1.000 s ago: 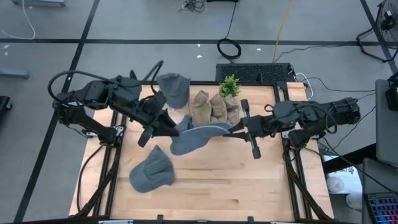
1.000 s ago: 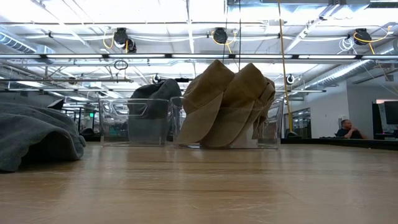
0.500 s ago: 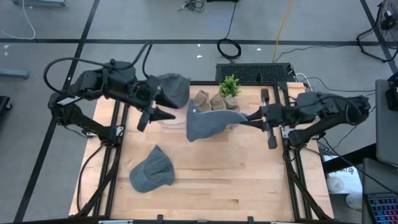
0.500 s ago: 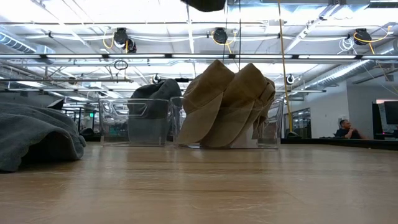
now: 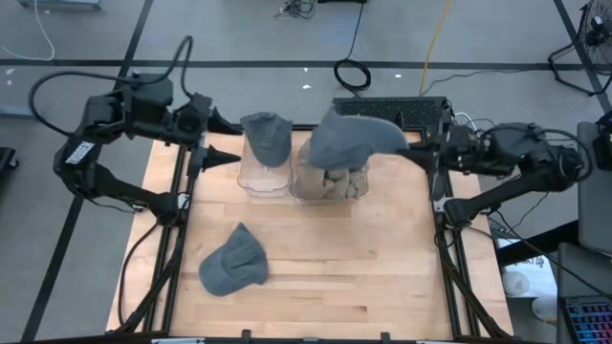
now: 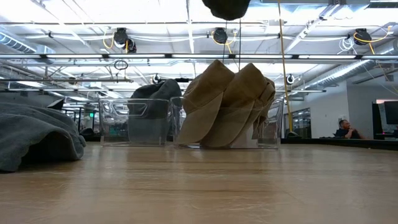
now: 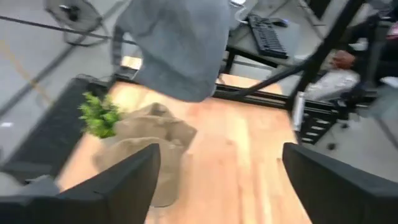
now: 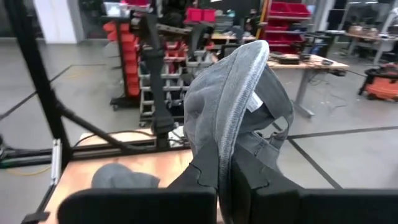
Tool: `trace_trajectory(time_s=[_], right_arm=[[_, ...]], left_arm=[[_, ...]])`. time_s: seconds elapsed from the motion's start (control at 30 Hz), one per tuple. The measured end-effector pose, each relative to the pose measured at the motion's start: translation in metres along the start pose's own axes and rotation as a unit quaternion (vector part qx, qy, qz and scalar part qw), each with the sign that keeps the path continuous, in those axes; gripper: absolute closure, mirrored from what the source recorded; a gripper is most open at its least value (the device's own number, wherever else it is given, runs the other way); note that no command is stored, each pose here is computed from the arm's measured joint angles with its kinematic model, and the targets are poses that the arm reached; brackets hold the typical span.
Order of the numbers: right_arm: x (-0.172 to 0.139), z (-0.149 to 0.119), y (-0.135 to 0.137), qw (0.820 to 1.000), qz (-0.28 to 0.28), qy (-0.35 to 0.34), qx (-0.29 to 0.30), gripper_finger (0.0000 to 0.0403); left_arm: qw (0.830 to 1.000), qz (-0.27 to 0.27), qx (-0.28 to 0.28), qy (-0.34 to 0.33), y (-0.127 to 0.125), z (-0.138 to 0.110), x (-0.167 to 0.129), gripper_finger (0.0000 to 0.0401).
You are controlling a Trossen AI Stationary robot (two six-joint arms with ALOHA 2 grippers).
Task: Pick & Place hat
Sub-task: Put the top blue cap into the left transparent bin
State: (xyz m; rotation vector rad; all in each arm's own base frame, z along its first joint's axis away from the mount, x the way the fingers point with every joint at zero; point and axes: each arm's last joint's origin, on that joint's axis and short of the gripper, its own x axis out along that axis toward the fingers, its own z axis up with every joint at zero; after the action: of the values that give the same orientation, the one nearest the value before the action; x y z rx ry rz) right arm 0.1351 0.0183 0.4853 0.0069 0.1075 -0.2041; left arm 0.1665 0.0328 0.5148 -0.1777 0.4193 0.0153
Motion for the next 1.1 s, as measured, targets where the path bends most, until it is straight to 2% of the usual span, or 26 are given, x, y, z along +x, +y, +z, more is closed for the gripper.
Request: trace_trajectory(time_s=[0.2, 0.33, 0.53, 0.8, 1.1], right_arm=[[0.001, 0.003, -0.009, 0.999, -0.034, -0.018, 0.022, 0.0403], [0.017, 0.007, -0.010, 0.996, -0.053, -0.065, 0.035, 0.0403], [0.048, 0.004, -0.009, 0.990, -0.075, -0.118, 0.005, 0.0403], [0.077, 0.004, -0.005, 0.982, -0.063, -0.179, -0.004, 0.0403], [0.082, 0.007, -0.003, 0.978, -0.055, -0.200, -0.005, 0.0403]], left_arm=[[0.996, 0.065, 0.059, -0.031, 0.002, -0.001, -0.020, 0.0017], [0.991, 0.076, 0.093, -0.060, 0.002, 0.005, -0.023, 0.0009], [0.985, 0.092, 0.106, -0.103, 0.003, 0.015, -0.019, 0.0009], [0.976, 0.099, 0.148, -0.125, 0.005, 0.025, -0.005, 0.0009], [0.970, 0.111, 0.169, -0.132, 0.013, 0.036, 0.025, 0.0009]])
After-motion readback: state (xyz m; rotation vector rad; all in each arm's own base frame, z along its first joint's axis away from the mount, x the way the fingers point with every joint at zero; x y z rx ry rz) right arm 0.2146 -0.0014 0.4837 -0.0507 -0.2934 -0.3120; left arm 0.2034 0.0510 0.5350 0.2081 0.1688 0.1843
